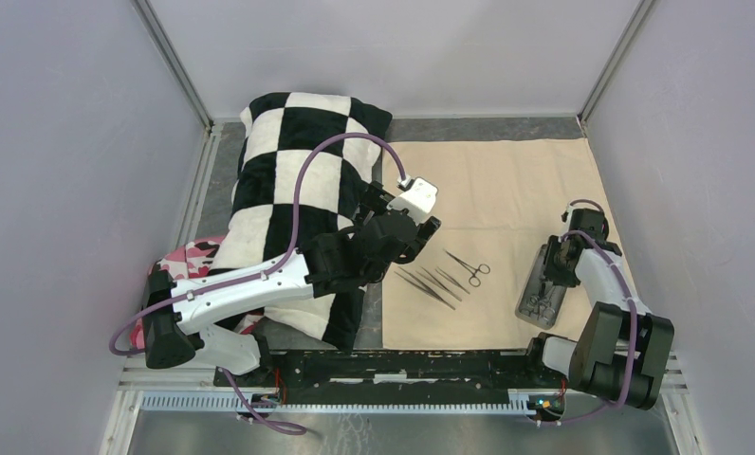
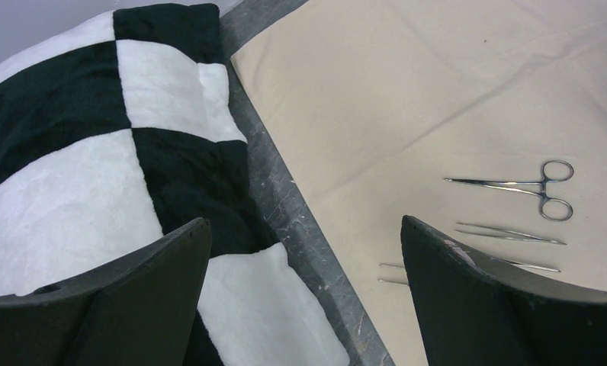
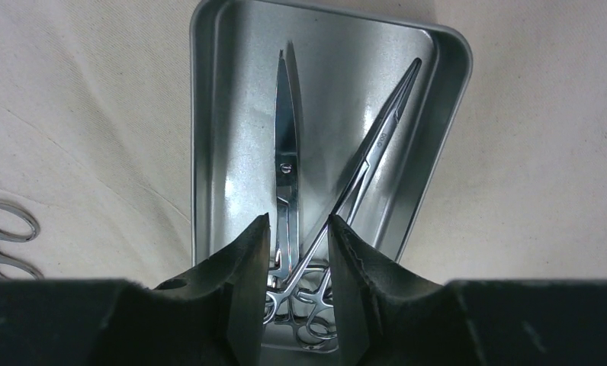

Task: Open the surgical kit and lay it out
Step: Pick up the medical item from the container.

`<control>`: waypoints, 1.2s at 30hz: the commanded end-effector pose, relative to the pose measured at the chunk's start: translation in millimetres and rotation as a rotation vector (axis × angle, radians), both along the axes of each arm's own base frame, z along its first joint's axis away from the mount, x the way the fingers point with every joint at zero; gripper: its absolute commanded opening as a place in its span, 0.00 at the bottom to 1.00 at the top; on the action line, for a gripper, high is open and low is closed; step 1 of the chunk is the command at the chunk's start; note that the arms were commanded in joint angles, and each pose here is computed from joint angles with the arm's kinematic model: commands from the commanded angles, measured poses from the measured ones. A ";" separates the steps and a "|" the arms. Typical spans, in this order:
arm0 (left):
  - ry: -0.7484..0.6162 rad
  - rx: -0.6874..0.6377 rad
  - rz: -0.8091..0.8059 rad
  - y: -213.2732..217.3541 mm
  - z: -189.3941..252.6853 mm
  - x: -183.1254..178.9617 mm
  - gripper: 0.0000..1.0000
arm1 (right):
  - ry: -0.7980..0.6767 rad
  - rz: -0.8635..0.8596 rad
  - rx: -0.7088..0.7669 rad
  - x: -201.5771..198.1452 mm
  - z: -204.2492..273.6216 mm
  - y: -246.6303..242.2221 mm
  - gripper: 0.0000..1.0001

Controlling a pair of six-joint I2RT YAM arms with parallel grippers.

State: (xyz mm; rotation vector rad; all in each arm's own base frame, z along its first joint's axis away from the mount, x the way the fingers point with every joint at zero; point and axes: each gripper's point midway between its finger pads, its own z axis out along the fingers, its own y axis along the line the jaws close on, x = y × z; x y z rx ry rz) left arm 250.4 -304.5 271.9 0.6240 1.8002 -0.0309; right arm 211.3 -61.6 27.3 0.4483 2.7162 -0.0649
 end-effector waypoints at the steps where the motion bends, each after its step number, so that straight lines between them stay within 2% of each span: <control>1: -0.020 -0.062 -0.007 -3.7 15.9 -2.3 1.00 | -0.081 -0.052 -0.019 13.3 16.2 -5.5 0.39; 8: -0.025 -0.061 -0.011 -3.8 17.0 -3.7 1.00 | -0.080 -0.003 0.065 24.0 5.7 7.8 0.33; 17: -0.025 -0.056 -0.009 -3.9 15.5 -3.2 1.00 | -0.062 -0.010 0.019 22.2 0.0 -0.9 0.21; 27: -0.023 -0.054 -0.012 -4.9 14.8 -3.6 1.00 | -0.051 -0.007 0.002 19.5 -3.9 -3.5 0.20; 36: -0.025 -0.055 -0.010 -4.0 15.6 -3.4 1.00 | -0.046 -0.002 -0.001 18.9 -5.9 -3.7 0.25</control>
